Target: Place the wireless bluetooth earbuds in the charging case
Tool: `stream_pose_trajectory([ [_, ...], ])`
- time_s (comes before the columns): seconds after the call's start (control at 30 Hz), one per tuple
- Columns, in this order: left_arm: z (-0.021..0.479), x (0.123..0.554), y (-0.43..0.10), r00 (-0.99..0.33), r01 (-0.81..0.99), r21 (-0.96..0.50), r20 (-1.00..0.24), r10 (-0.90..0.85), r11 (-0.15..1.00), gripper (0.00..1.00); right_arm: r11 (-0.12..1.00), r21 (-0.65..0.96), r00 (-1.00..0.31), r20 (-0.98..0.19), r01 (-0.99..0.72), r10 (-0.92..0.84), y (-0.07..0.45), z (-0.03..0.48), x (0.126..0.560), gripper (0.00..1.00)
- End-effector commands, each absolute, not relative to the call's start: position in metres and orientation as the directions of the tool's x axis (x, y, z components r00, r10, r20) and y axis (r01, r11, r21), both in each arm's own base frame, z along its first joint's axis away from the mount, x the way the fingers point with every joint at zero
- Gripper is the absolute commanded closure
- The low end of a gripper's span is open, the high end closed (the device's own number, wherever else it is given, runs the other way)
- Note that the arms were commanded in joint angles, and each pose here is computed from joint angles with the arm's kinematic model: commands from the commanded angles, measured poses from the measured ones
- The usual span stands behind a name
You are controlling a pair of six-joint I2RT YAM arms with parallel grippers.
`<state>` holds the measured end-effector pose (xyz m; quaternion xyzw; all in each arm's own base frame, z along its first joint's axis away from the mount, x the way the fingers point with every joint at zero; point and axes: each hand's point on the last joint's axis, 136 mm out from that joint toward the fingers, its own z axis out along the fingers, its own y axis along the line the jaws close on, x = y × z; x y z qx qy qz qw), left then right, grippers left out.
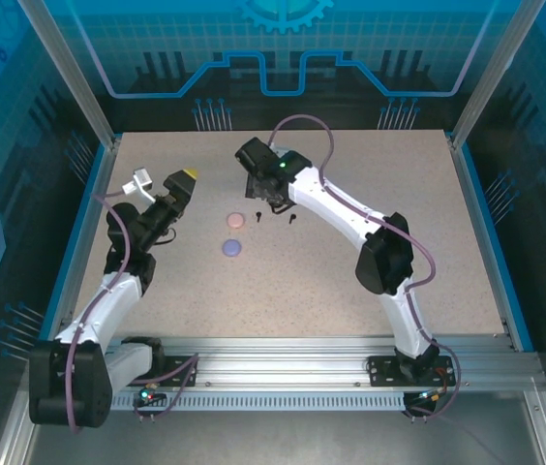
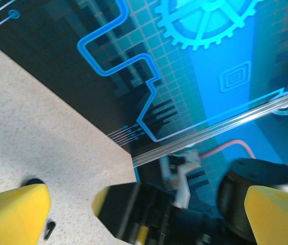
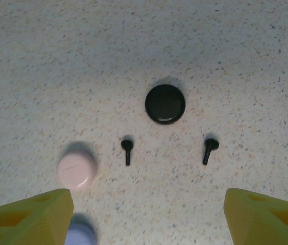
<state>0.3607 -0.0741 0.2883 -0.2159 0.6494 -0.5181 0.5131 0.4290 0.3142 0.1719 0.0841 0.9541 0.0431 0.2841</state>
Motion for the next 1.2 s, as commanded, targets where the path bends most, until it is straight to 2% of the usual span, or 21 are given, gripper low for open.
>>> stream_pose_trajectory([
  [0.0, 0.313, 0.354, -0.076, -0.358, 0.335, -0.874, -0.463, -0.811, 0.352, 0.01, 0.98, 0.101, -0.843, -0.5, 0.17, 0.197, 0.3, 0.158, 0.442, 0.21],
  [0.1, 0.312, 0.357, -0.072, -0.352, 0.306, -0.891, -0.434, -0.829, 0.337, 0.01, 0.989, 0.093, -0.856, -0.495, 0.119, 0.15, 0.302, 0.149, 0.456, 0.22],
  [0.37, 0.321, 0.357, -0.076, -0.348, 0.362, -0.868, -0.464, -0.815, 0.34, 0.01, 0.986, 0.071, -0.882, -0.461, -0.149, -0.1, 0.313, 0.112, 0.492, 0.21],
  [0.53, 0.327, 0.363, -0.075, -0.357, 0.347, -0.881, -0.441, -0.824, 0.321, 0.01, 0.972, 0.051, -0.878, -0.442, -0.229, -0.183, 0.308, 0.097, 0.504, 0.21],
  [0.87, 0.346, 0.357, -0.086, -0.372, 0.464, -0.84, -0.473, -0.799, 0.281, 0.01, 0.95, 0.033, -0.874, -0.403, -0.309, -0.271, 0.307, 0.064, 0.508, 0.22],
  [1.17, 0.34, 0.364, -0.08, -0.339, 0.437, -0.843, -0.477, -0.811, 0.313, 0.01, 0.943, 0.028, -0.877, -0.377, -0.332, -0.298, 0.315, 0.039, 0.505, 0.23],
])
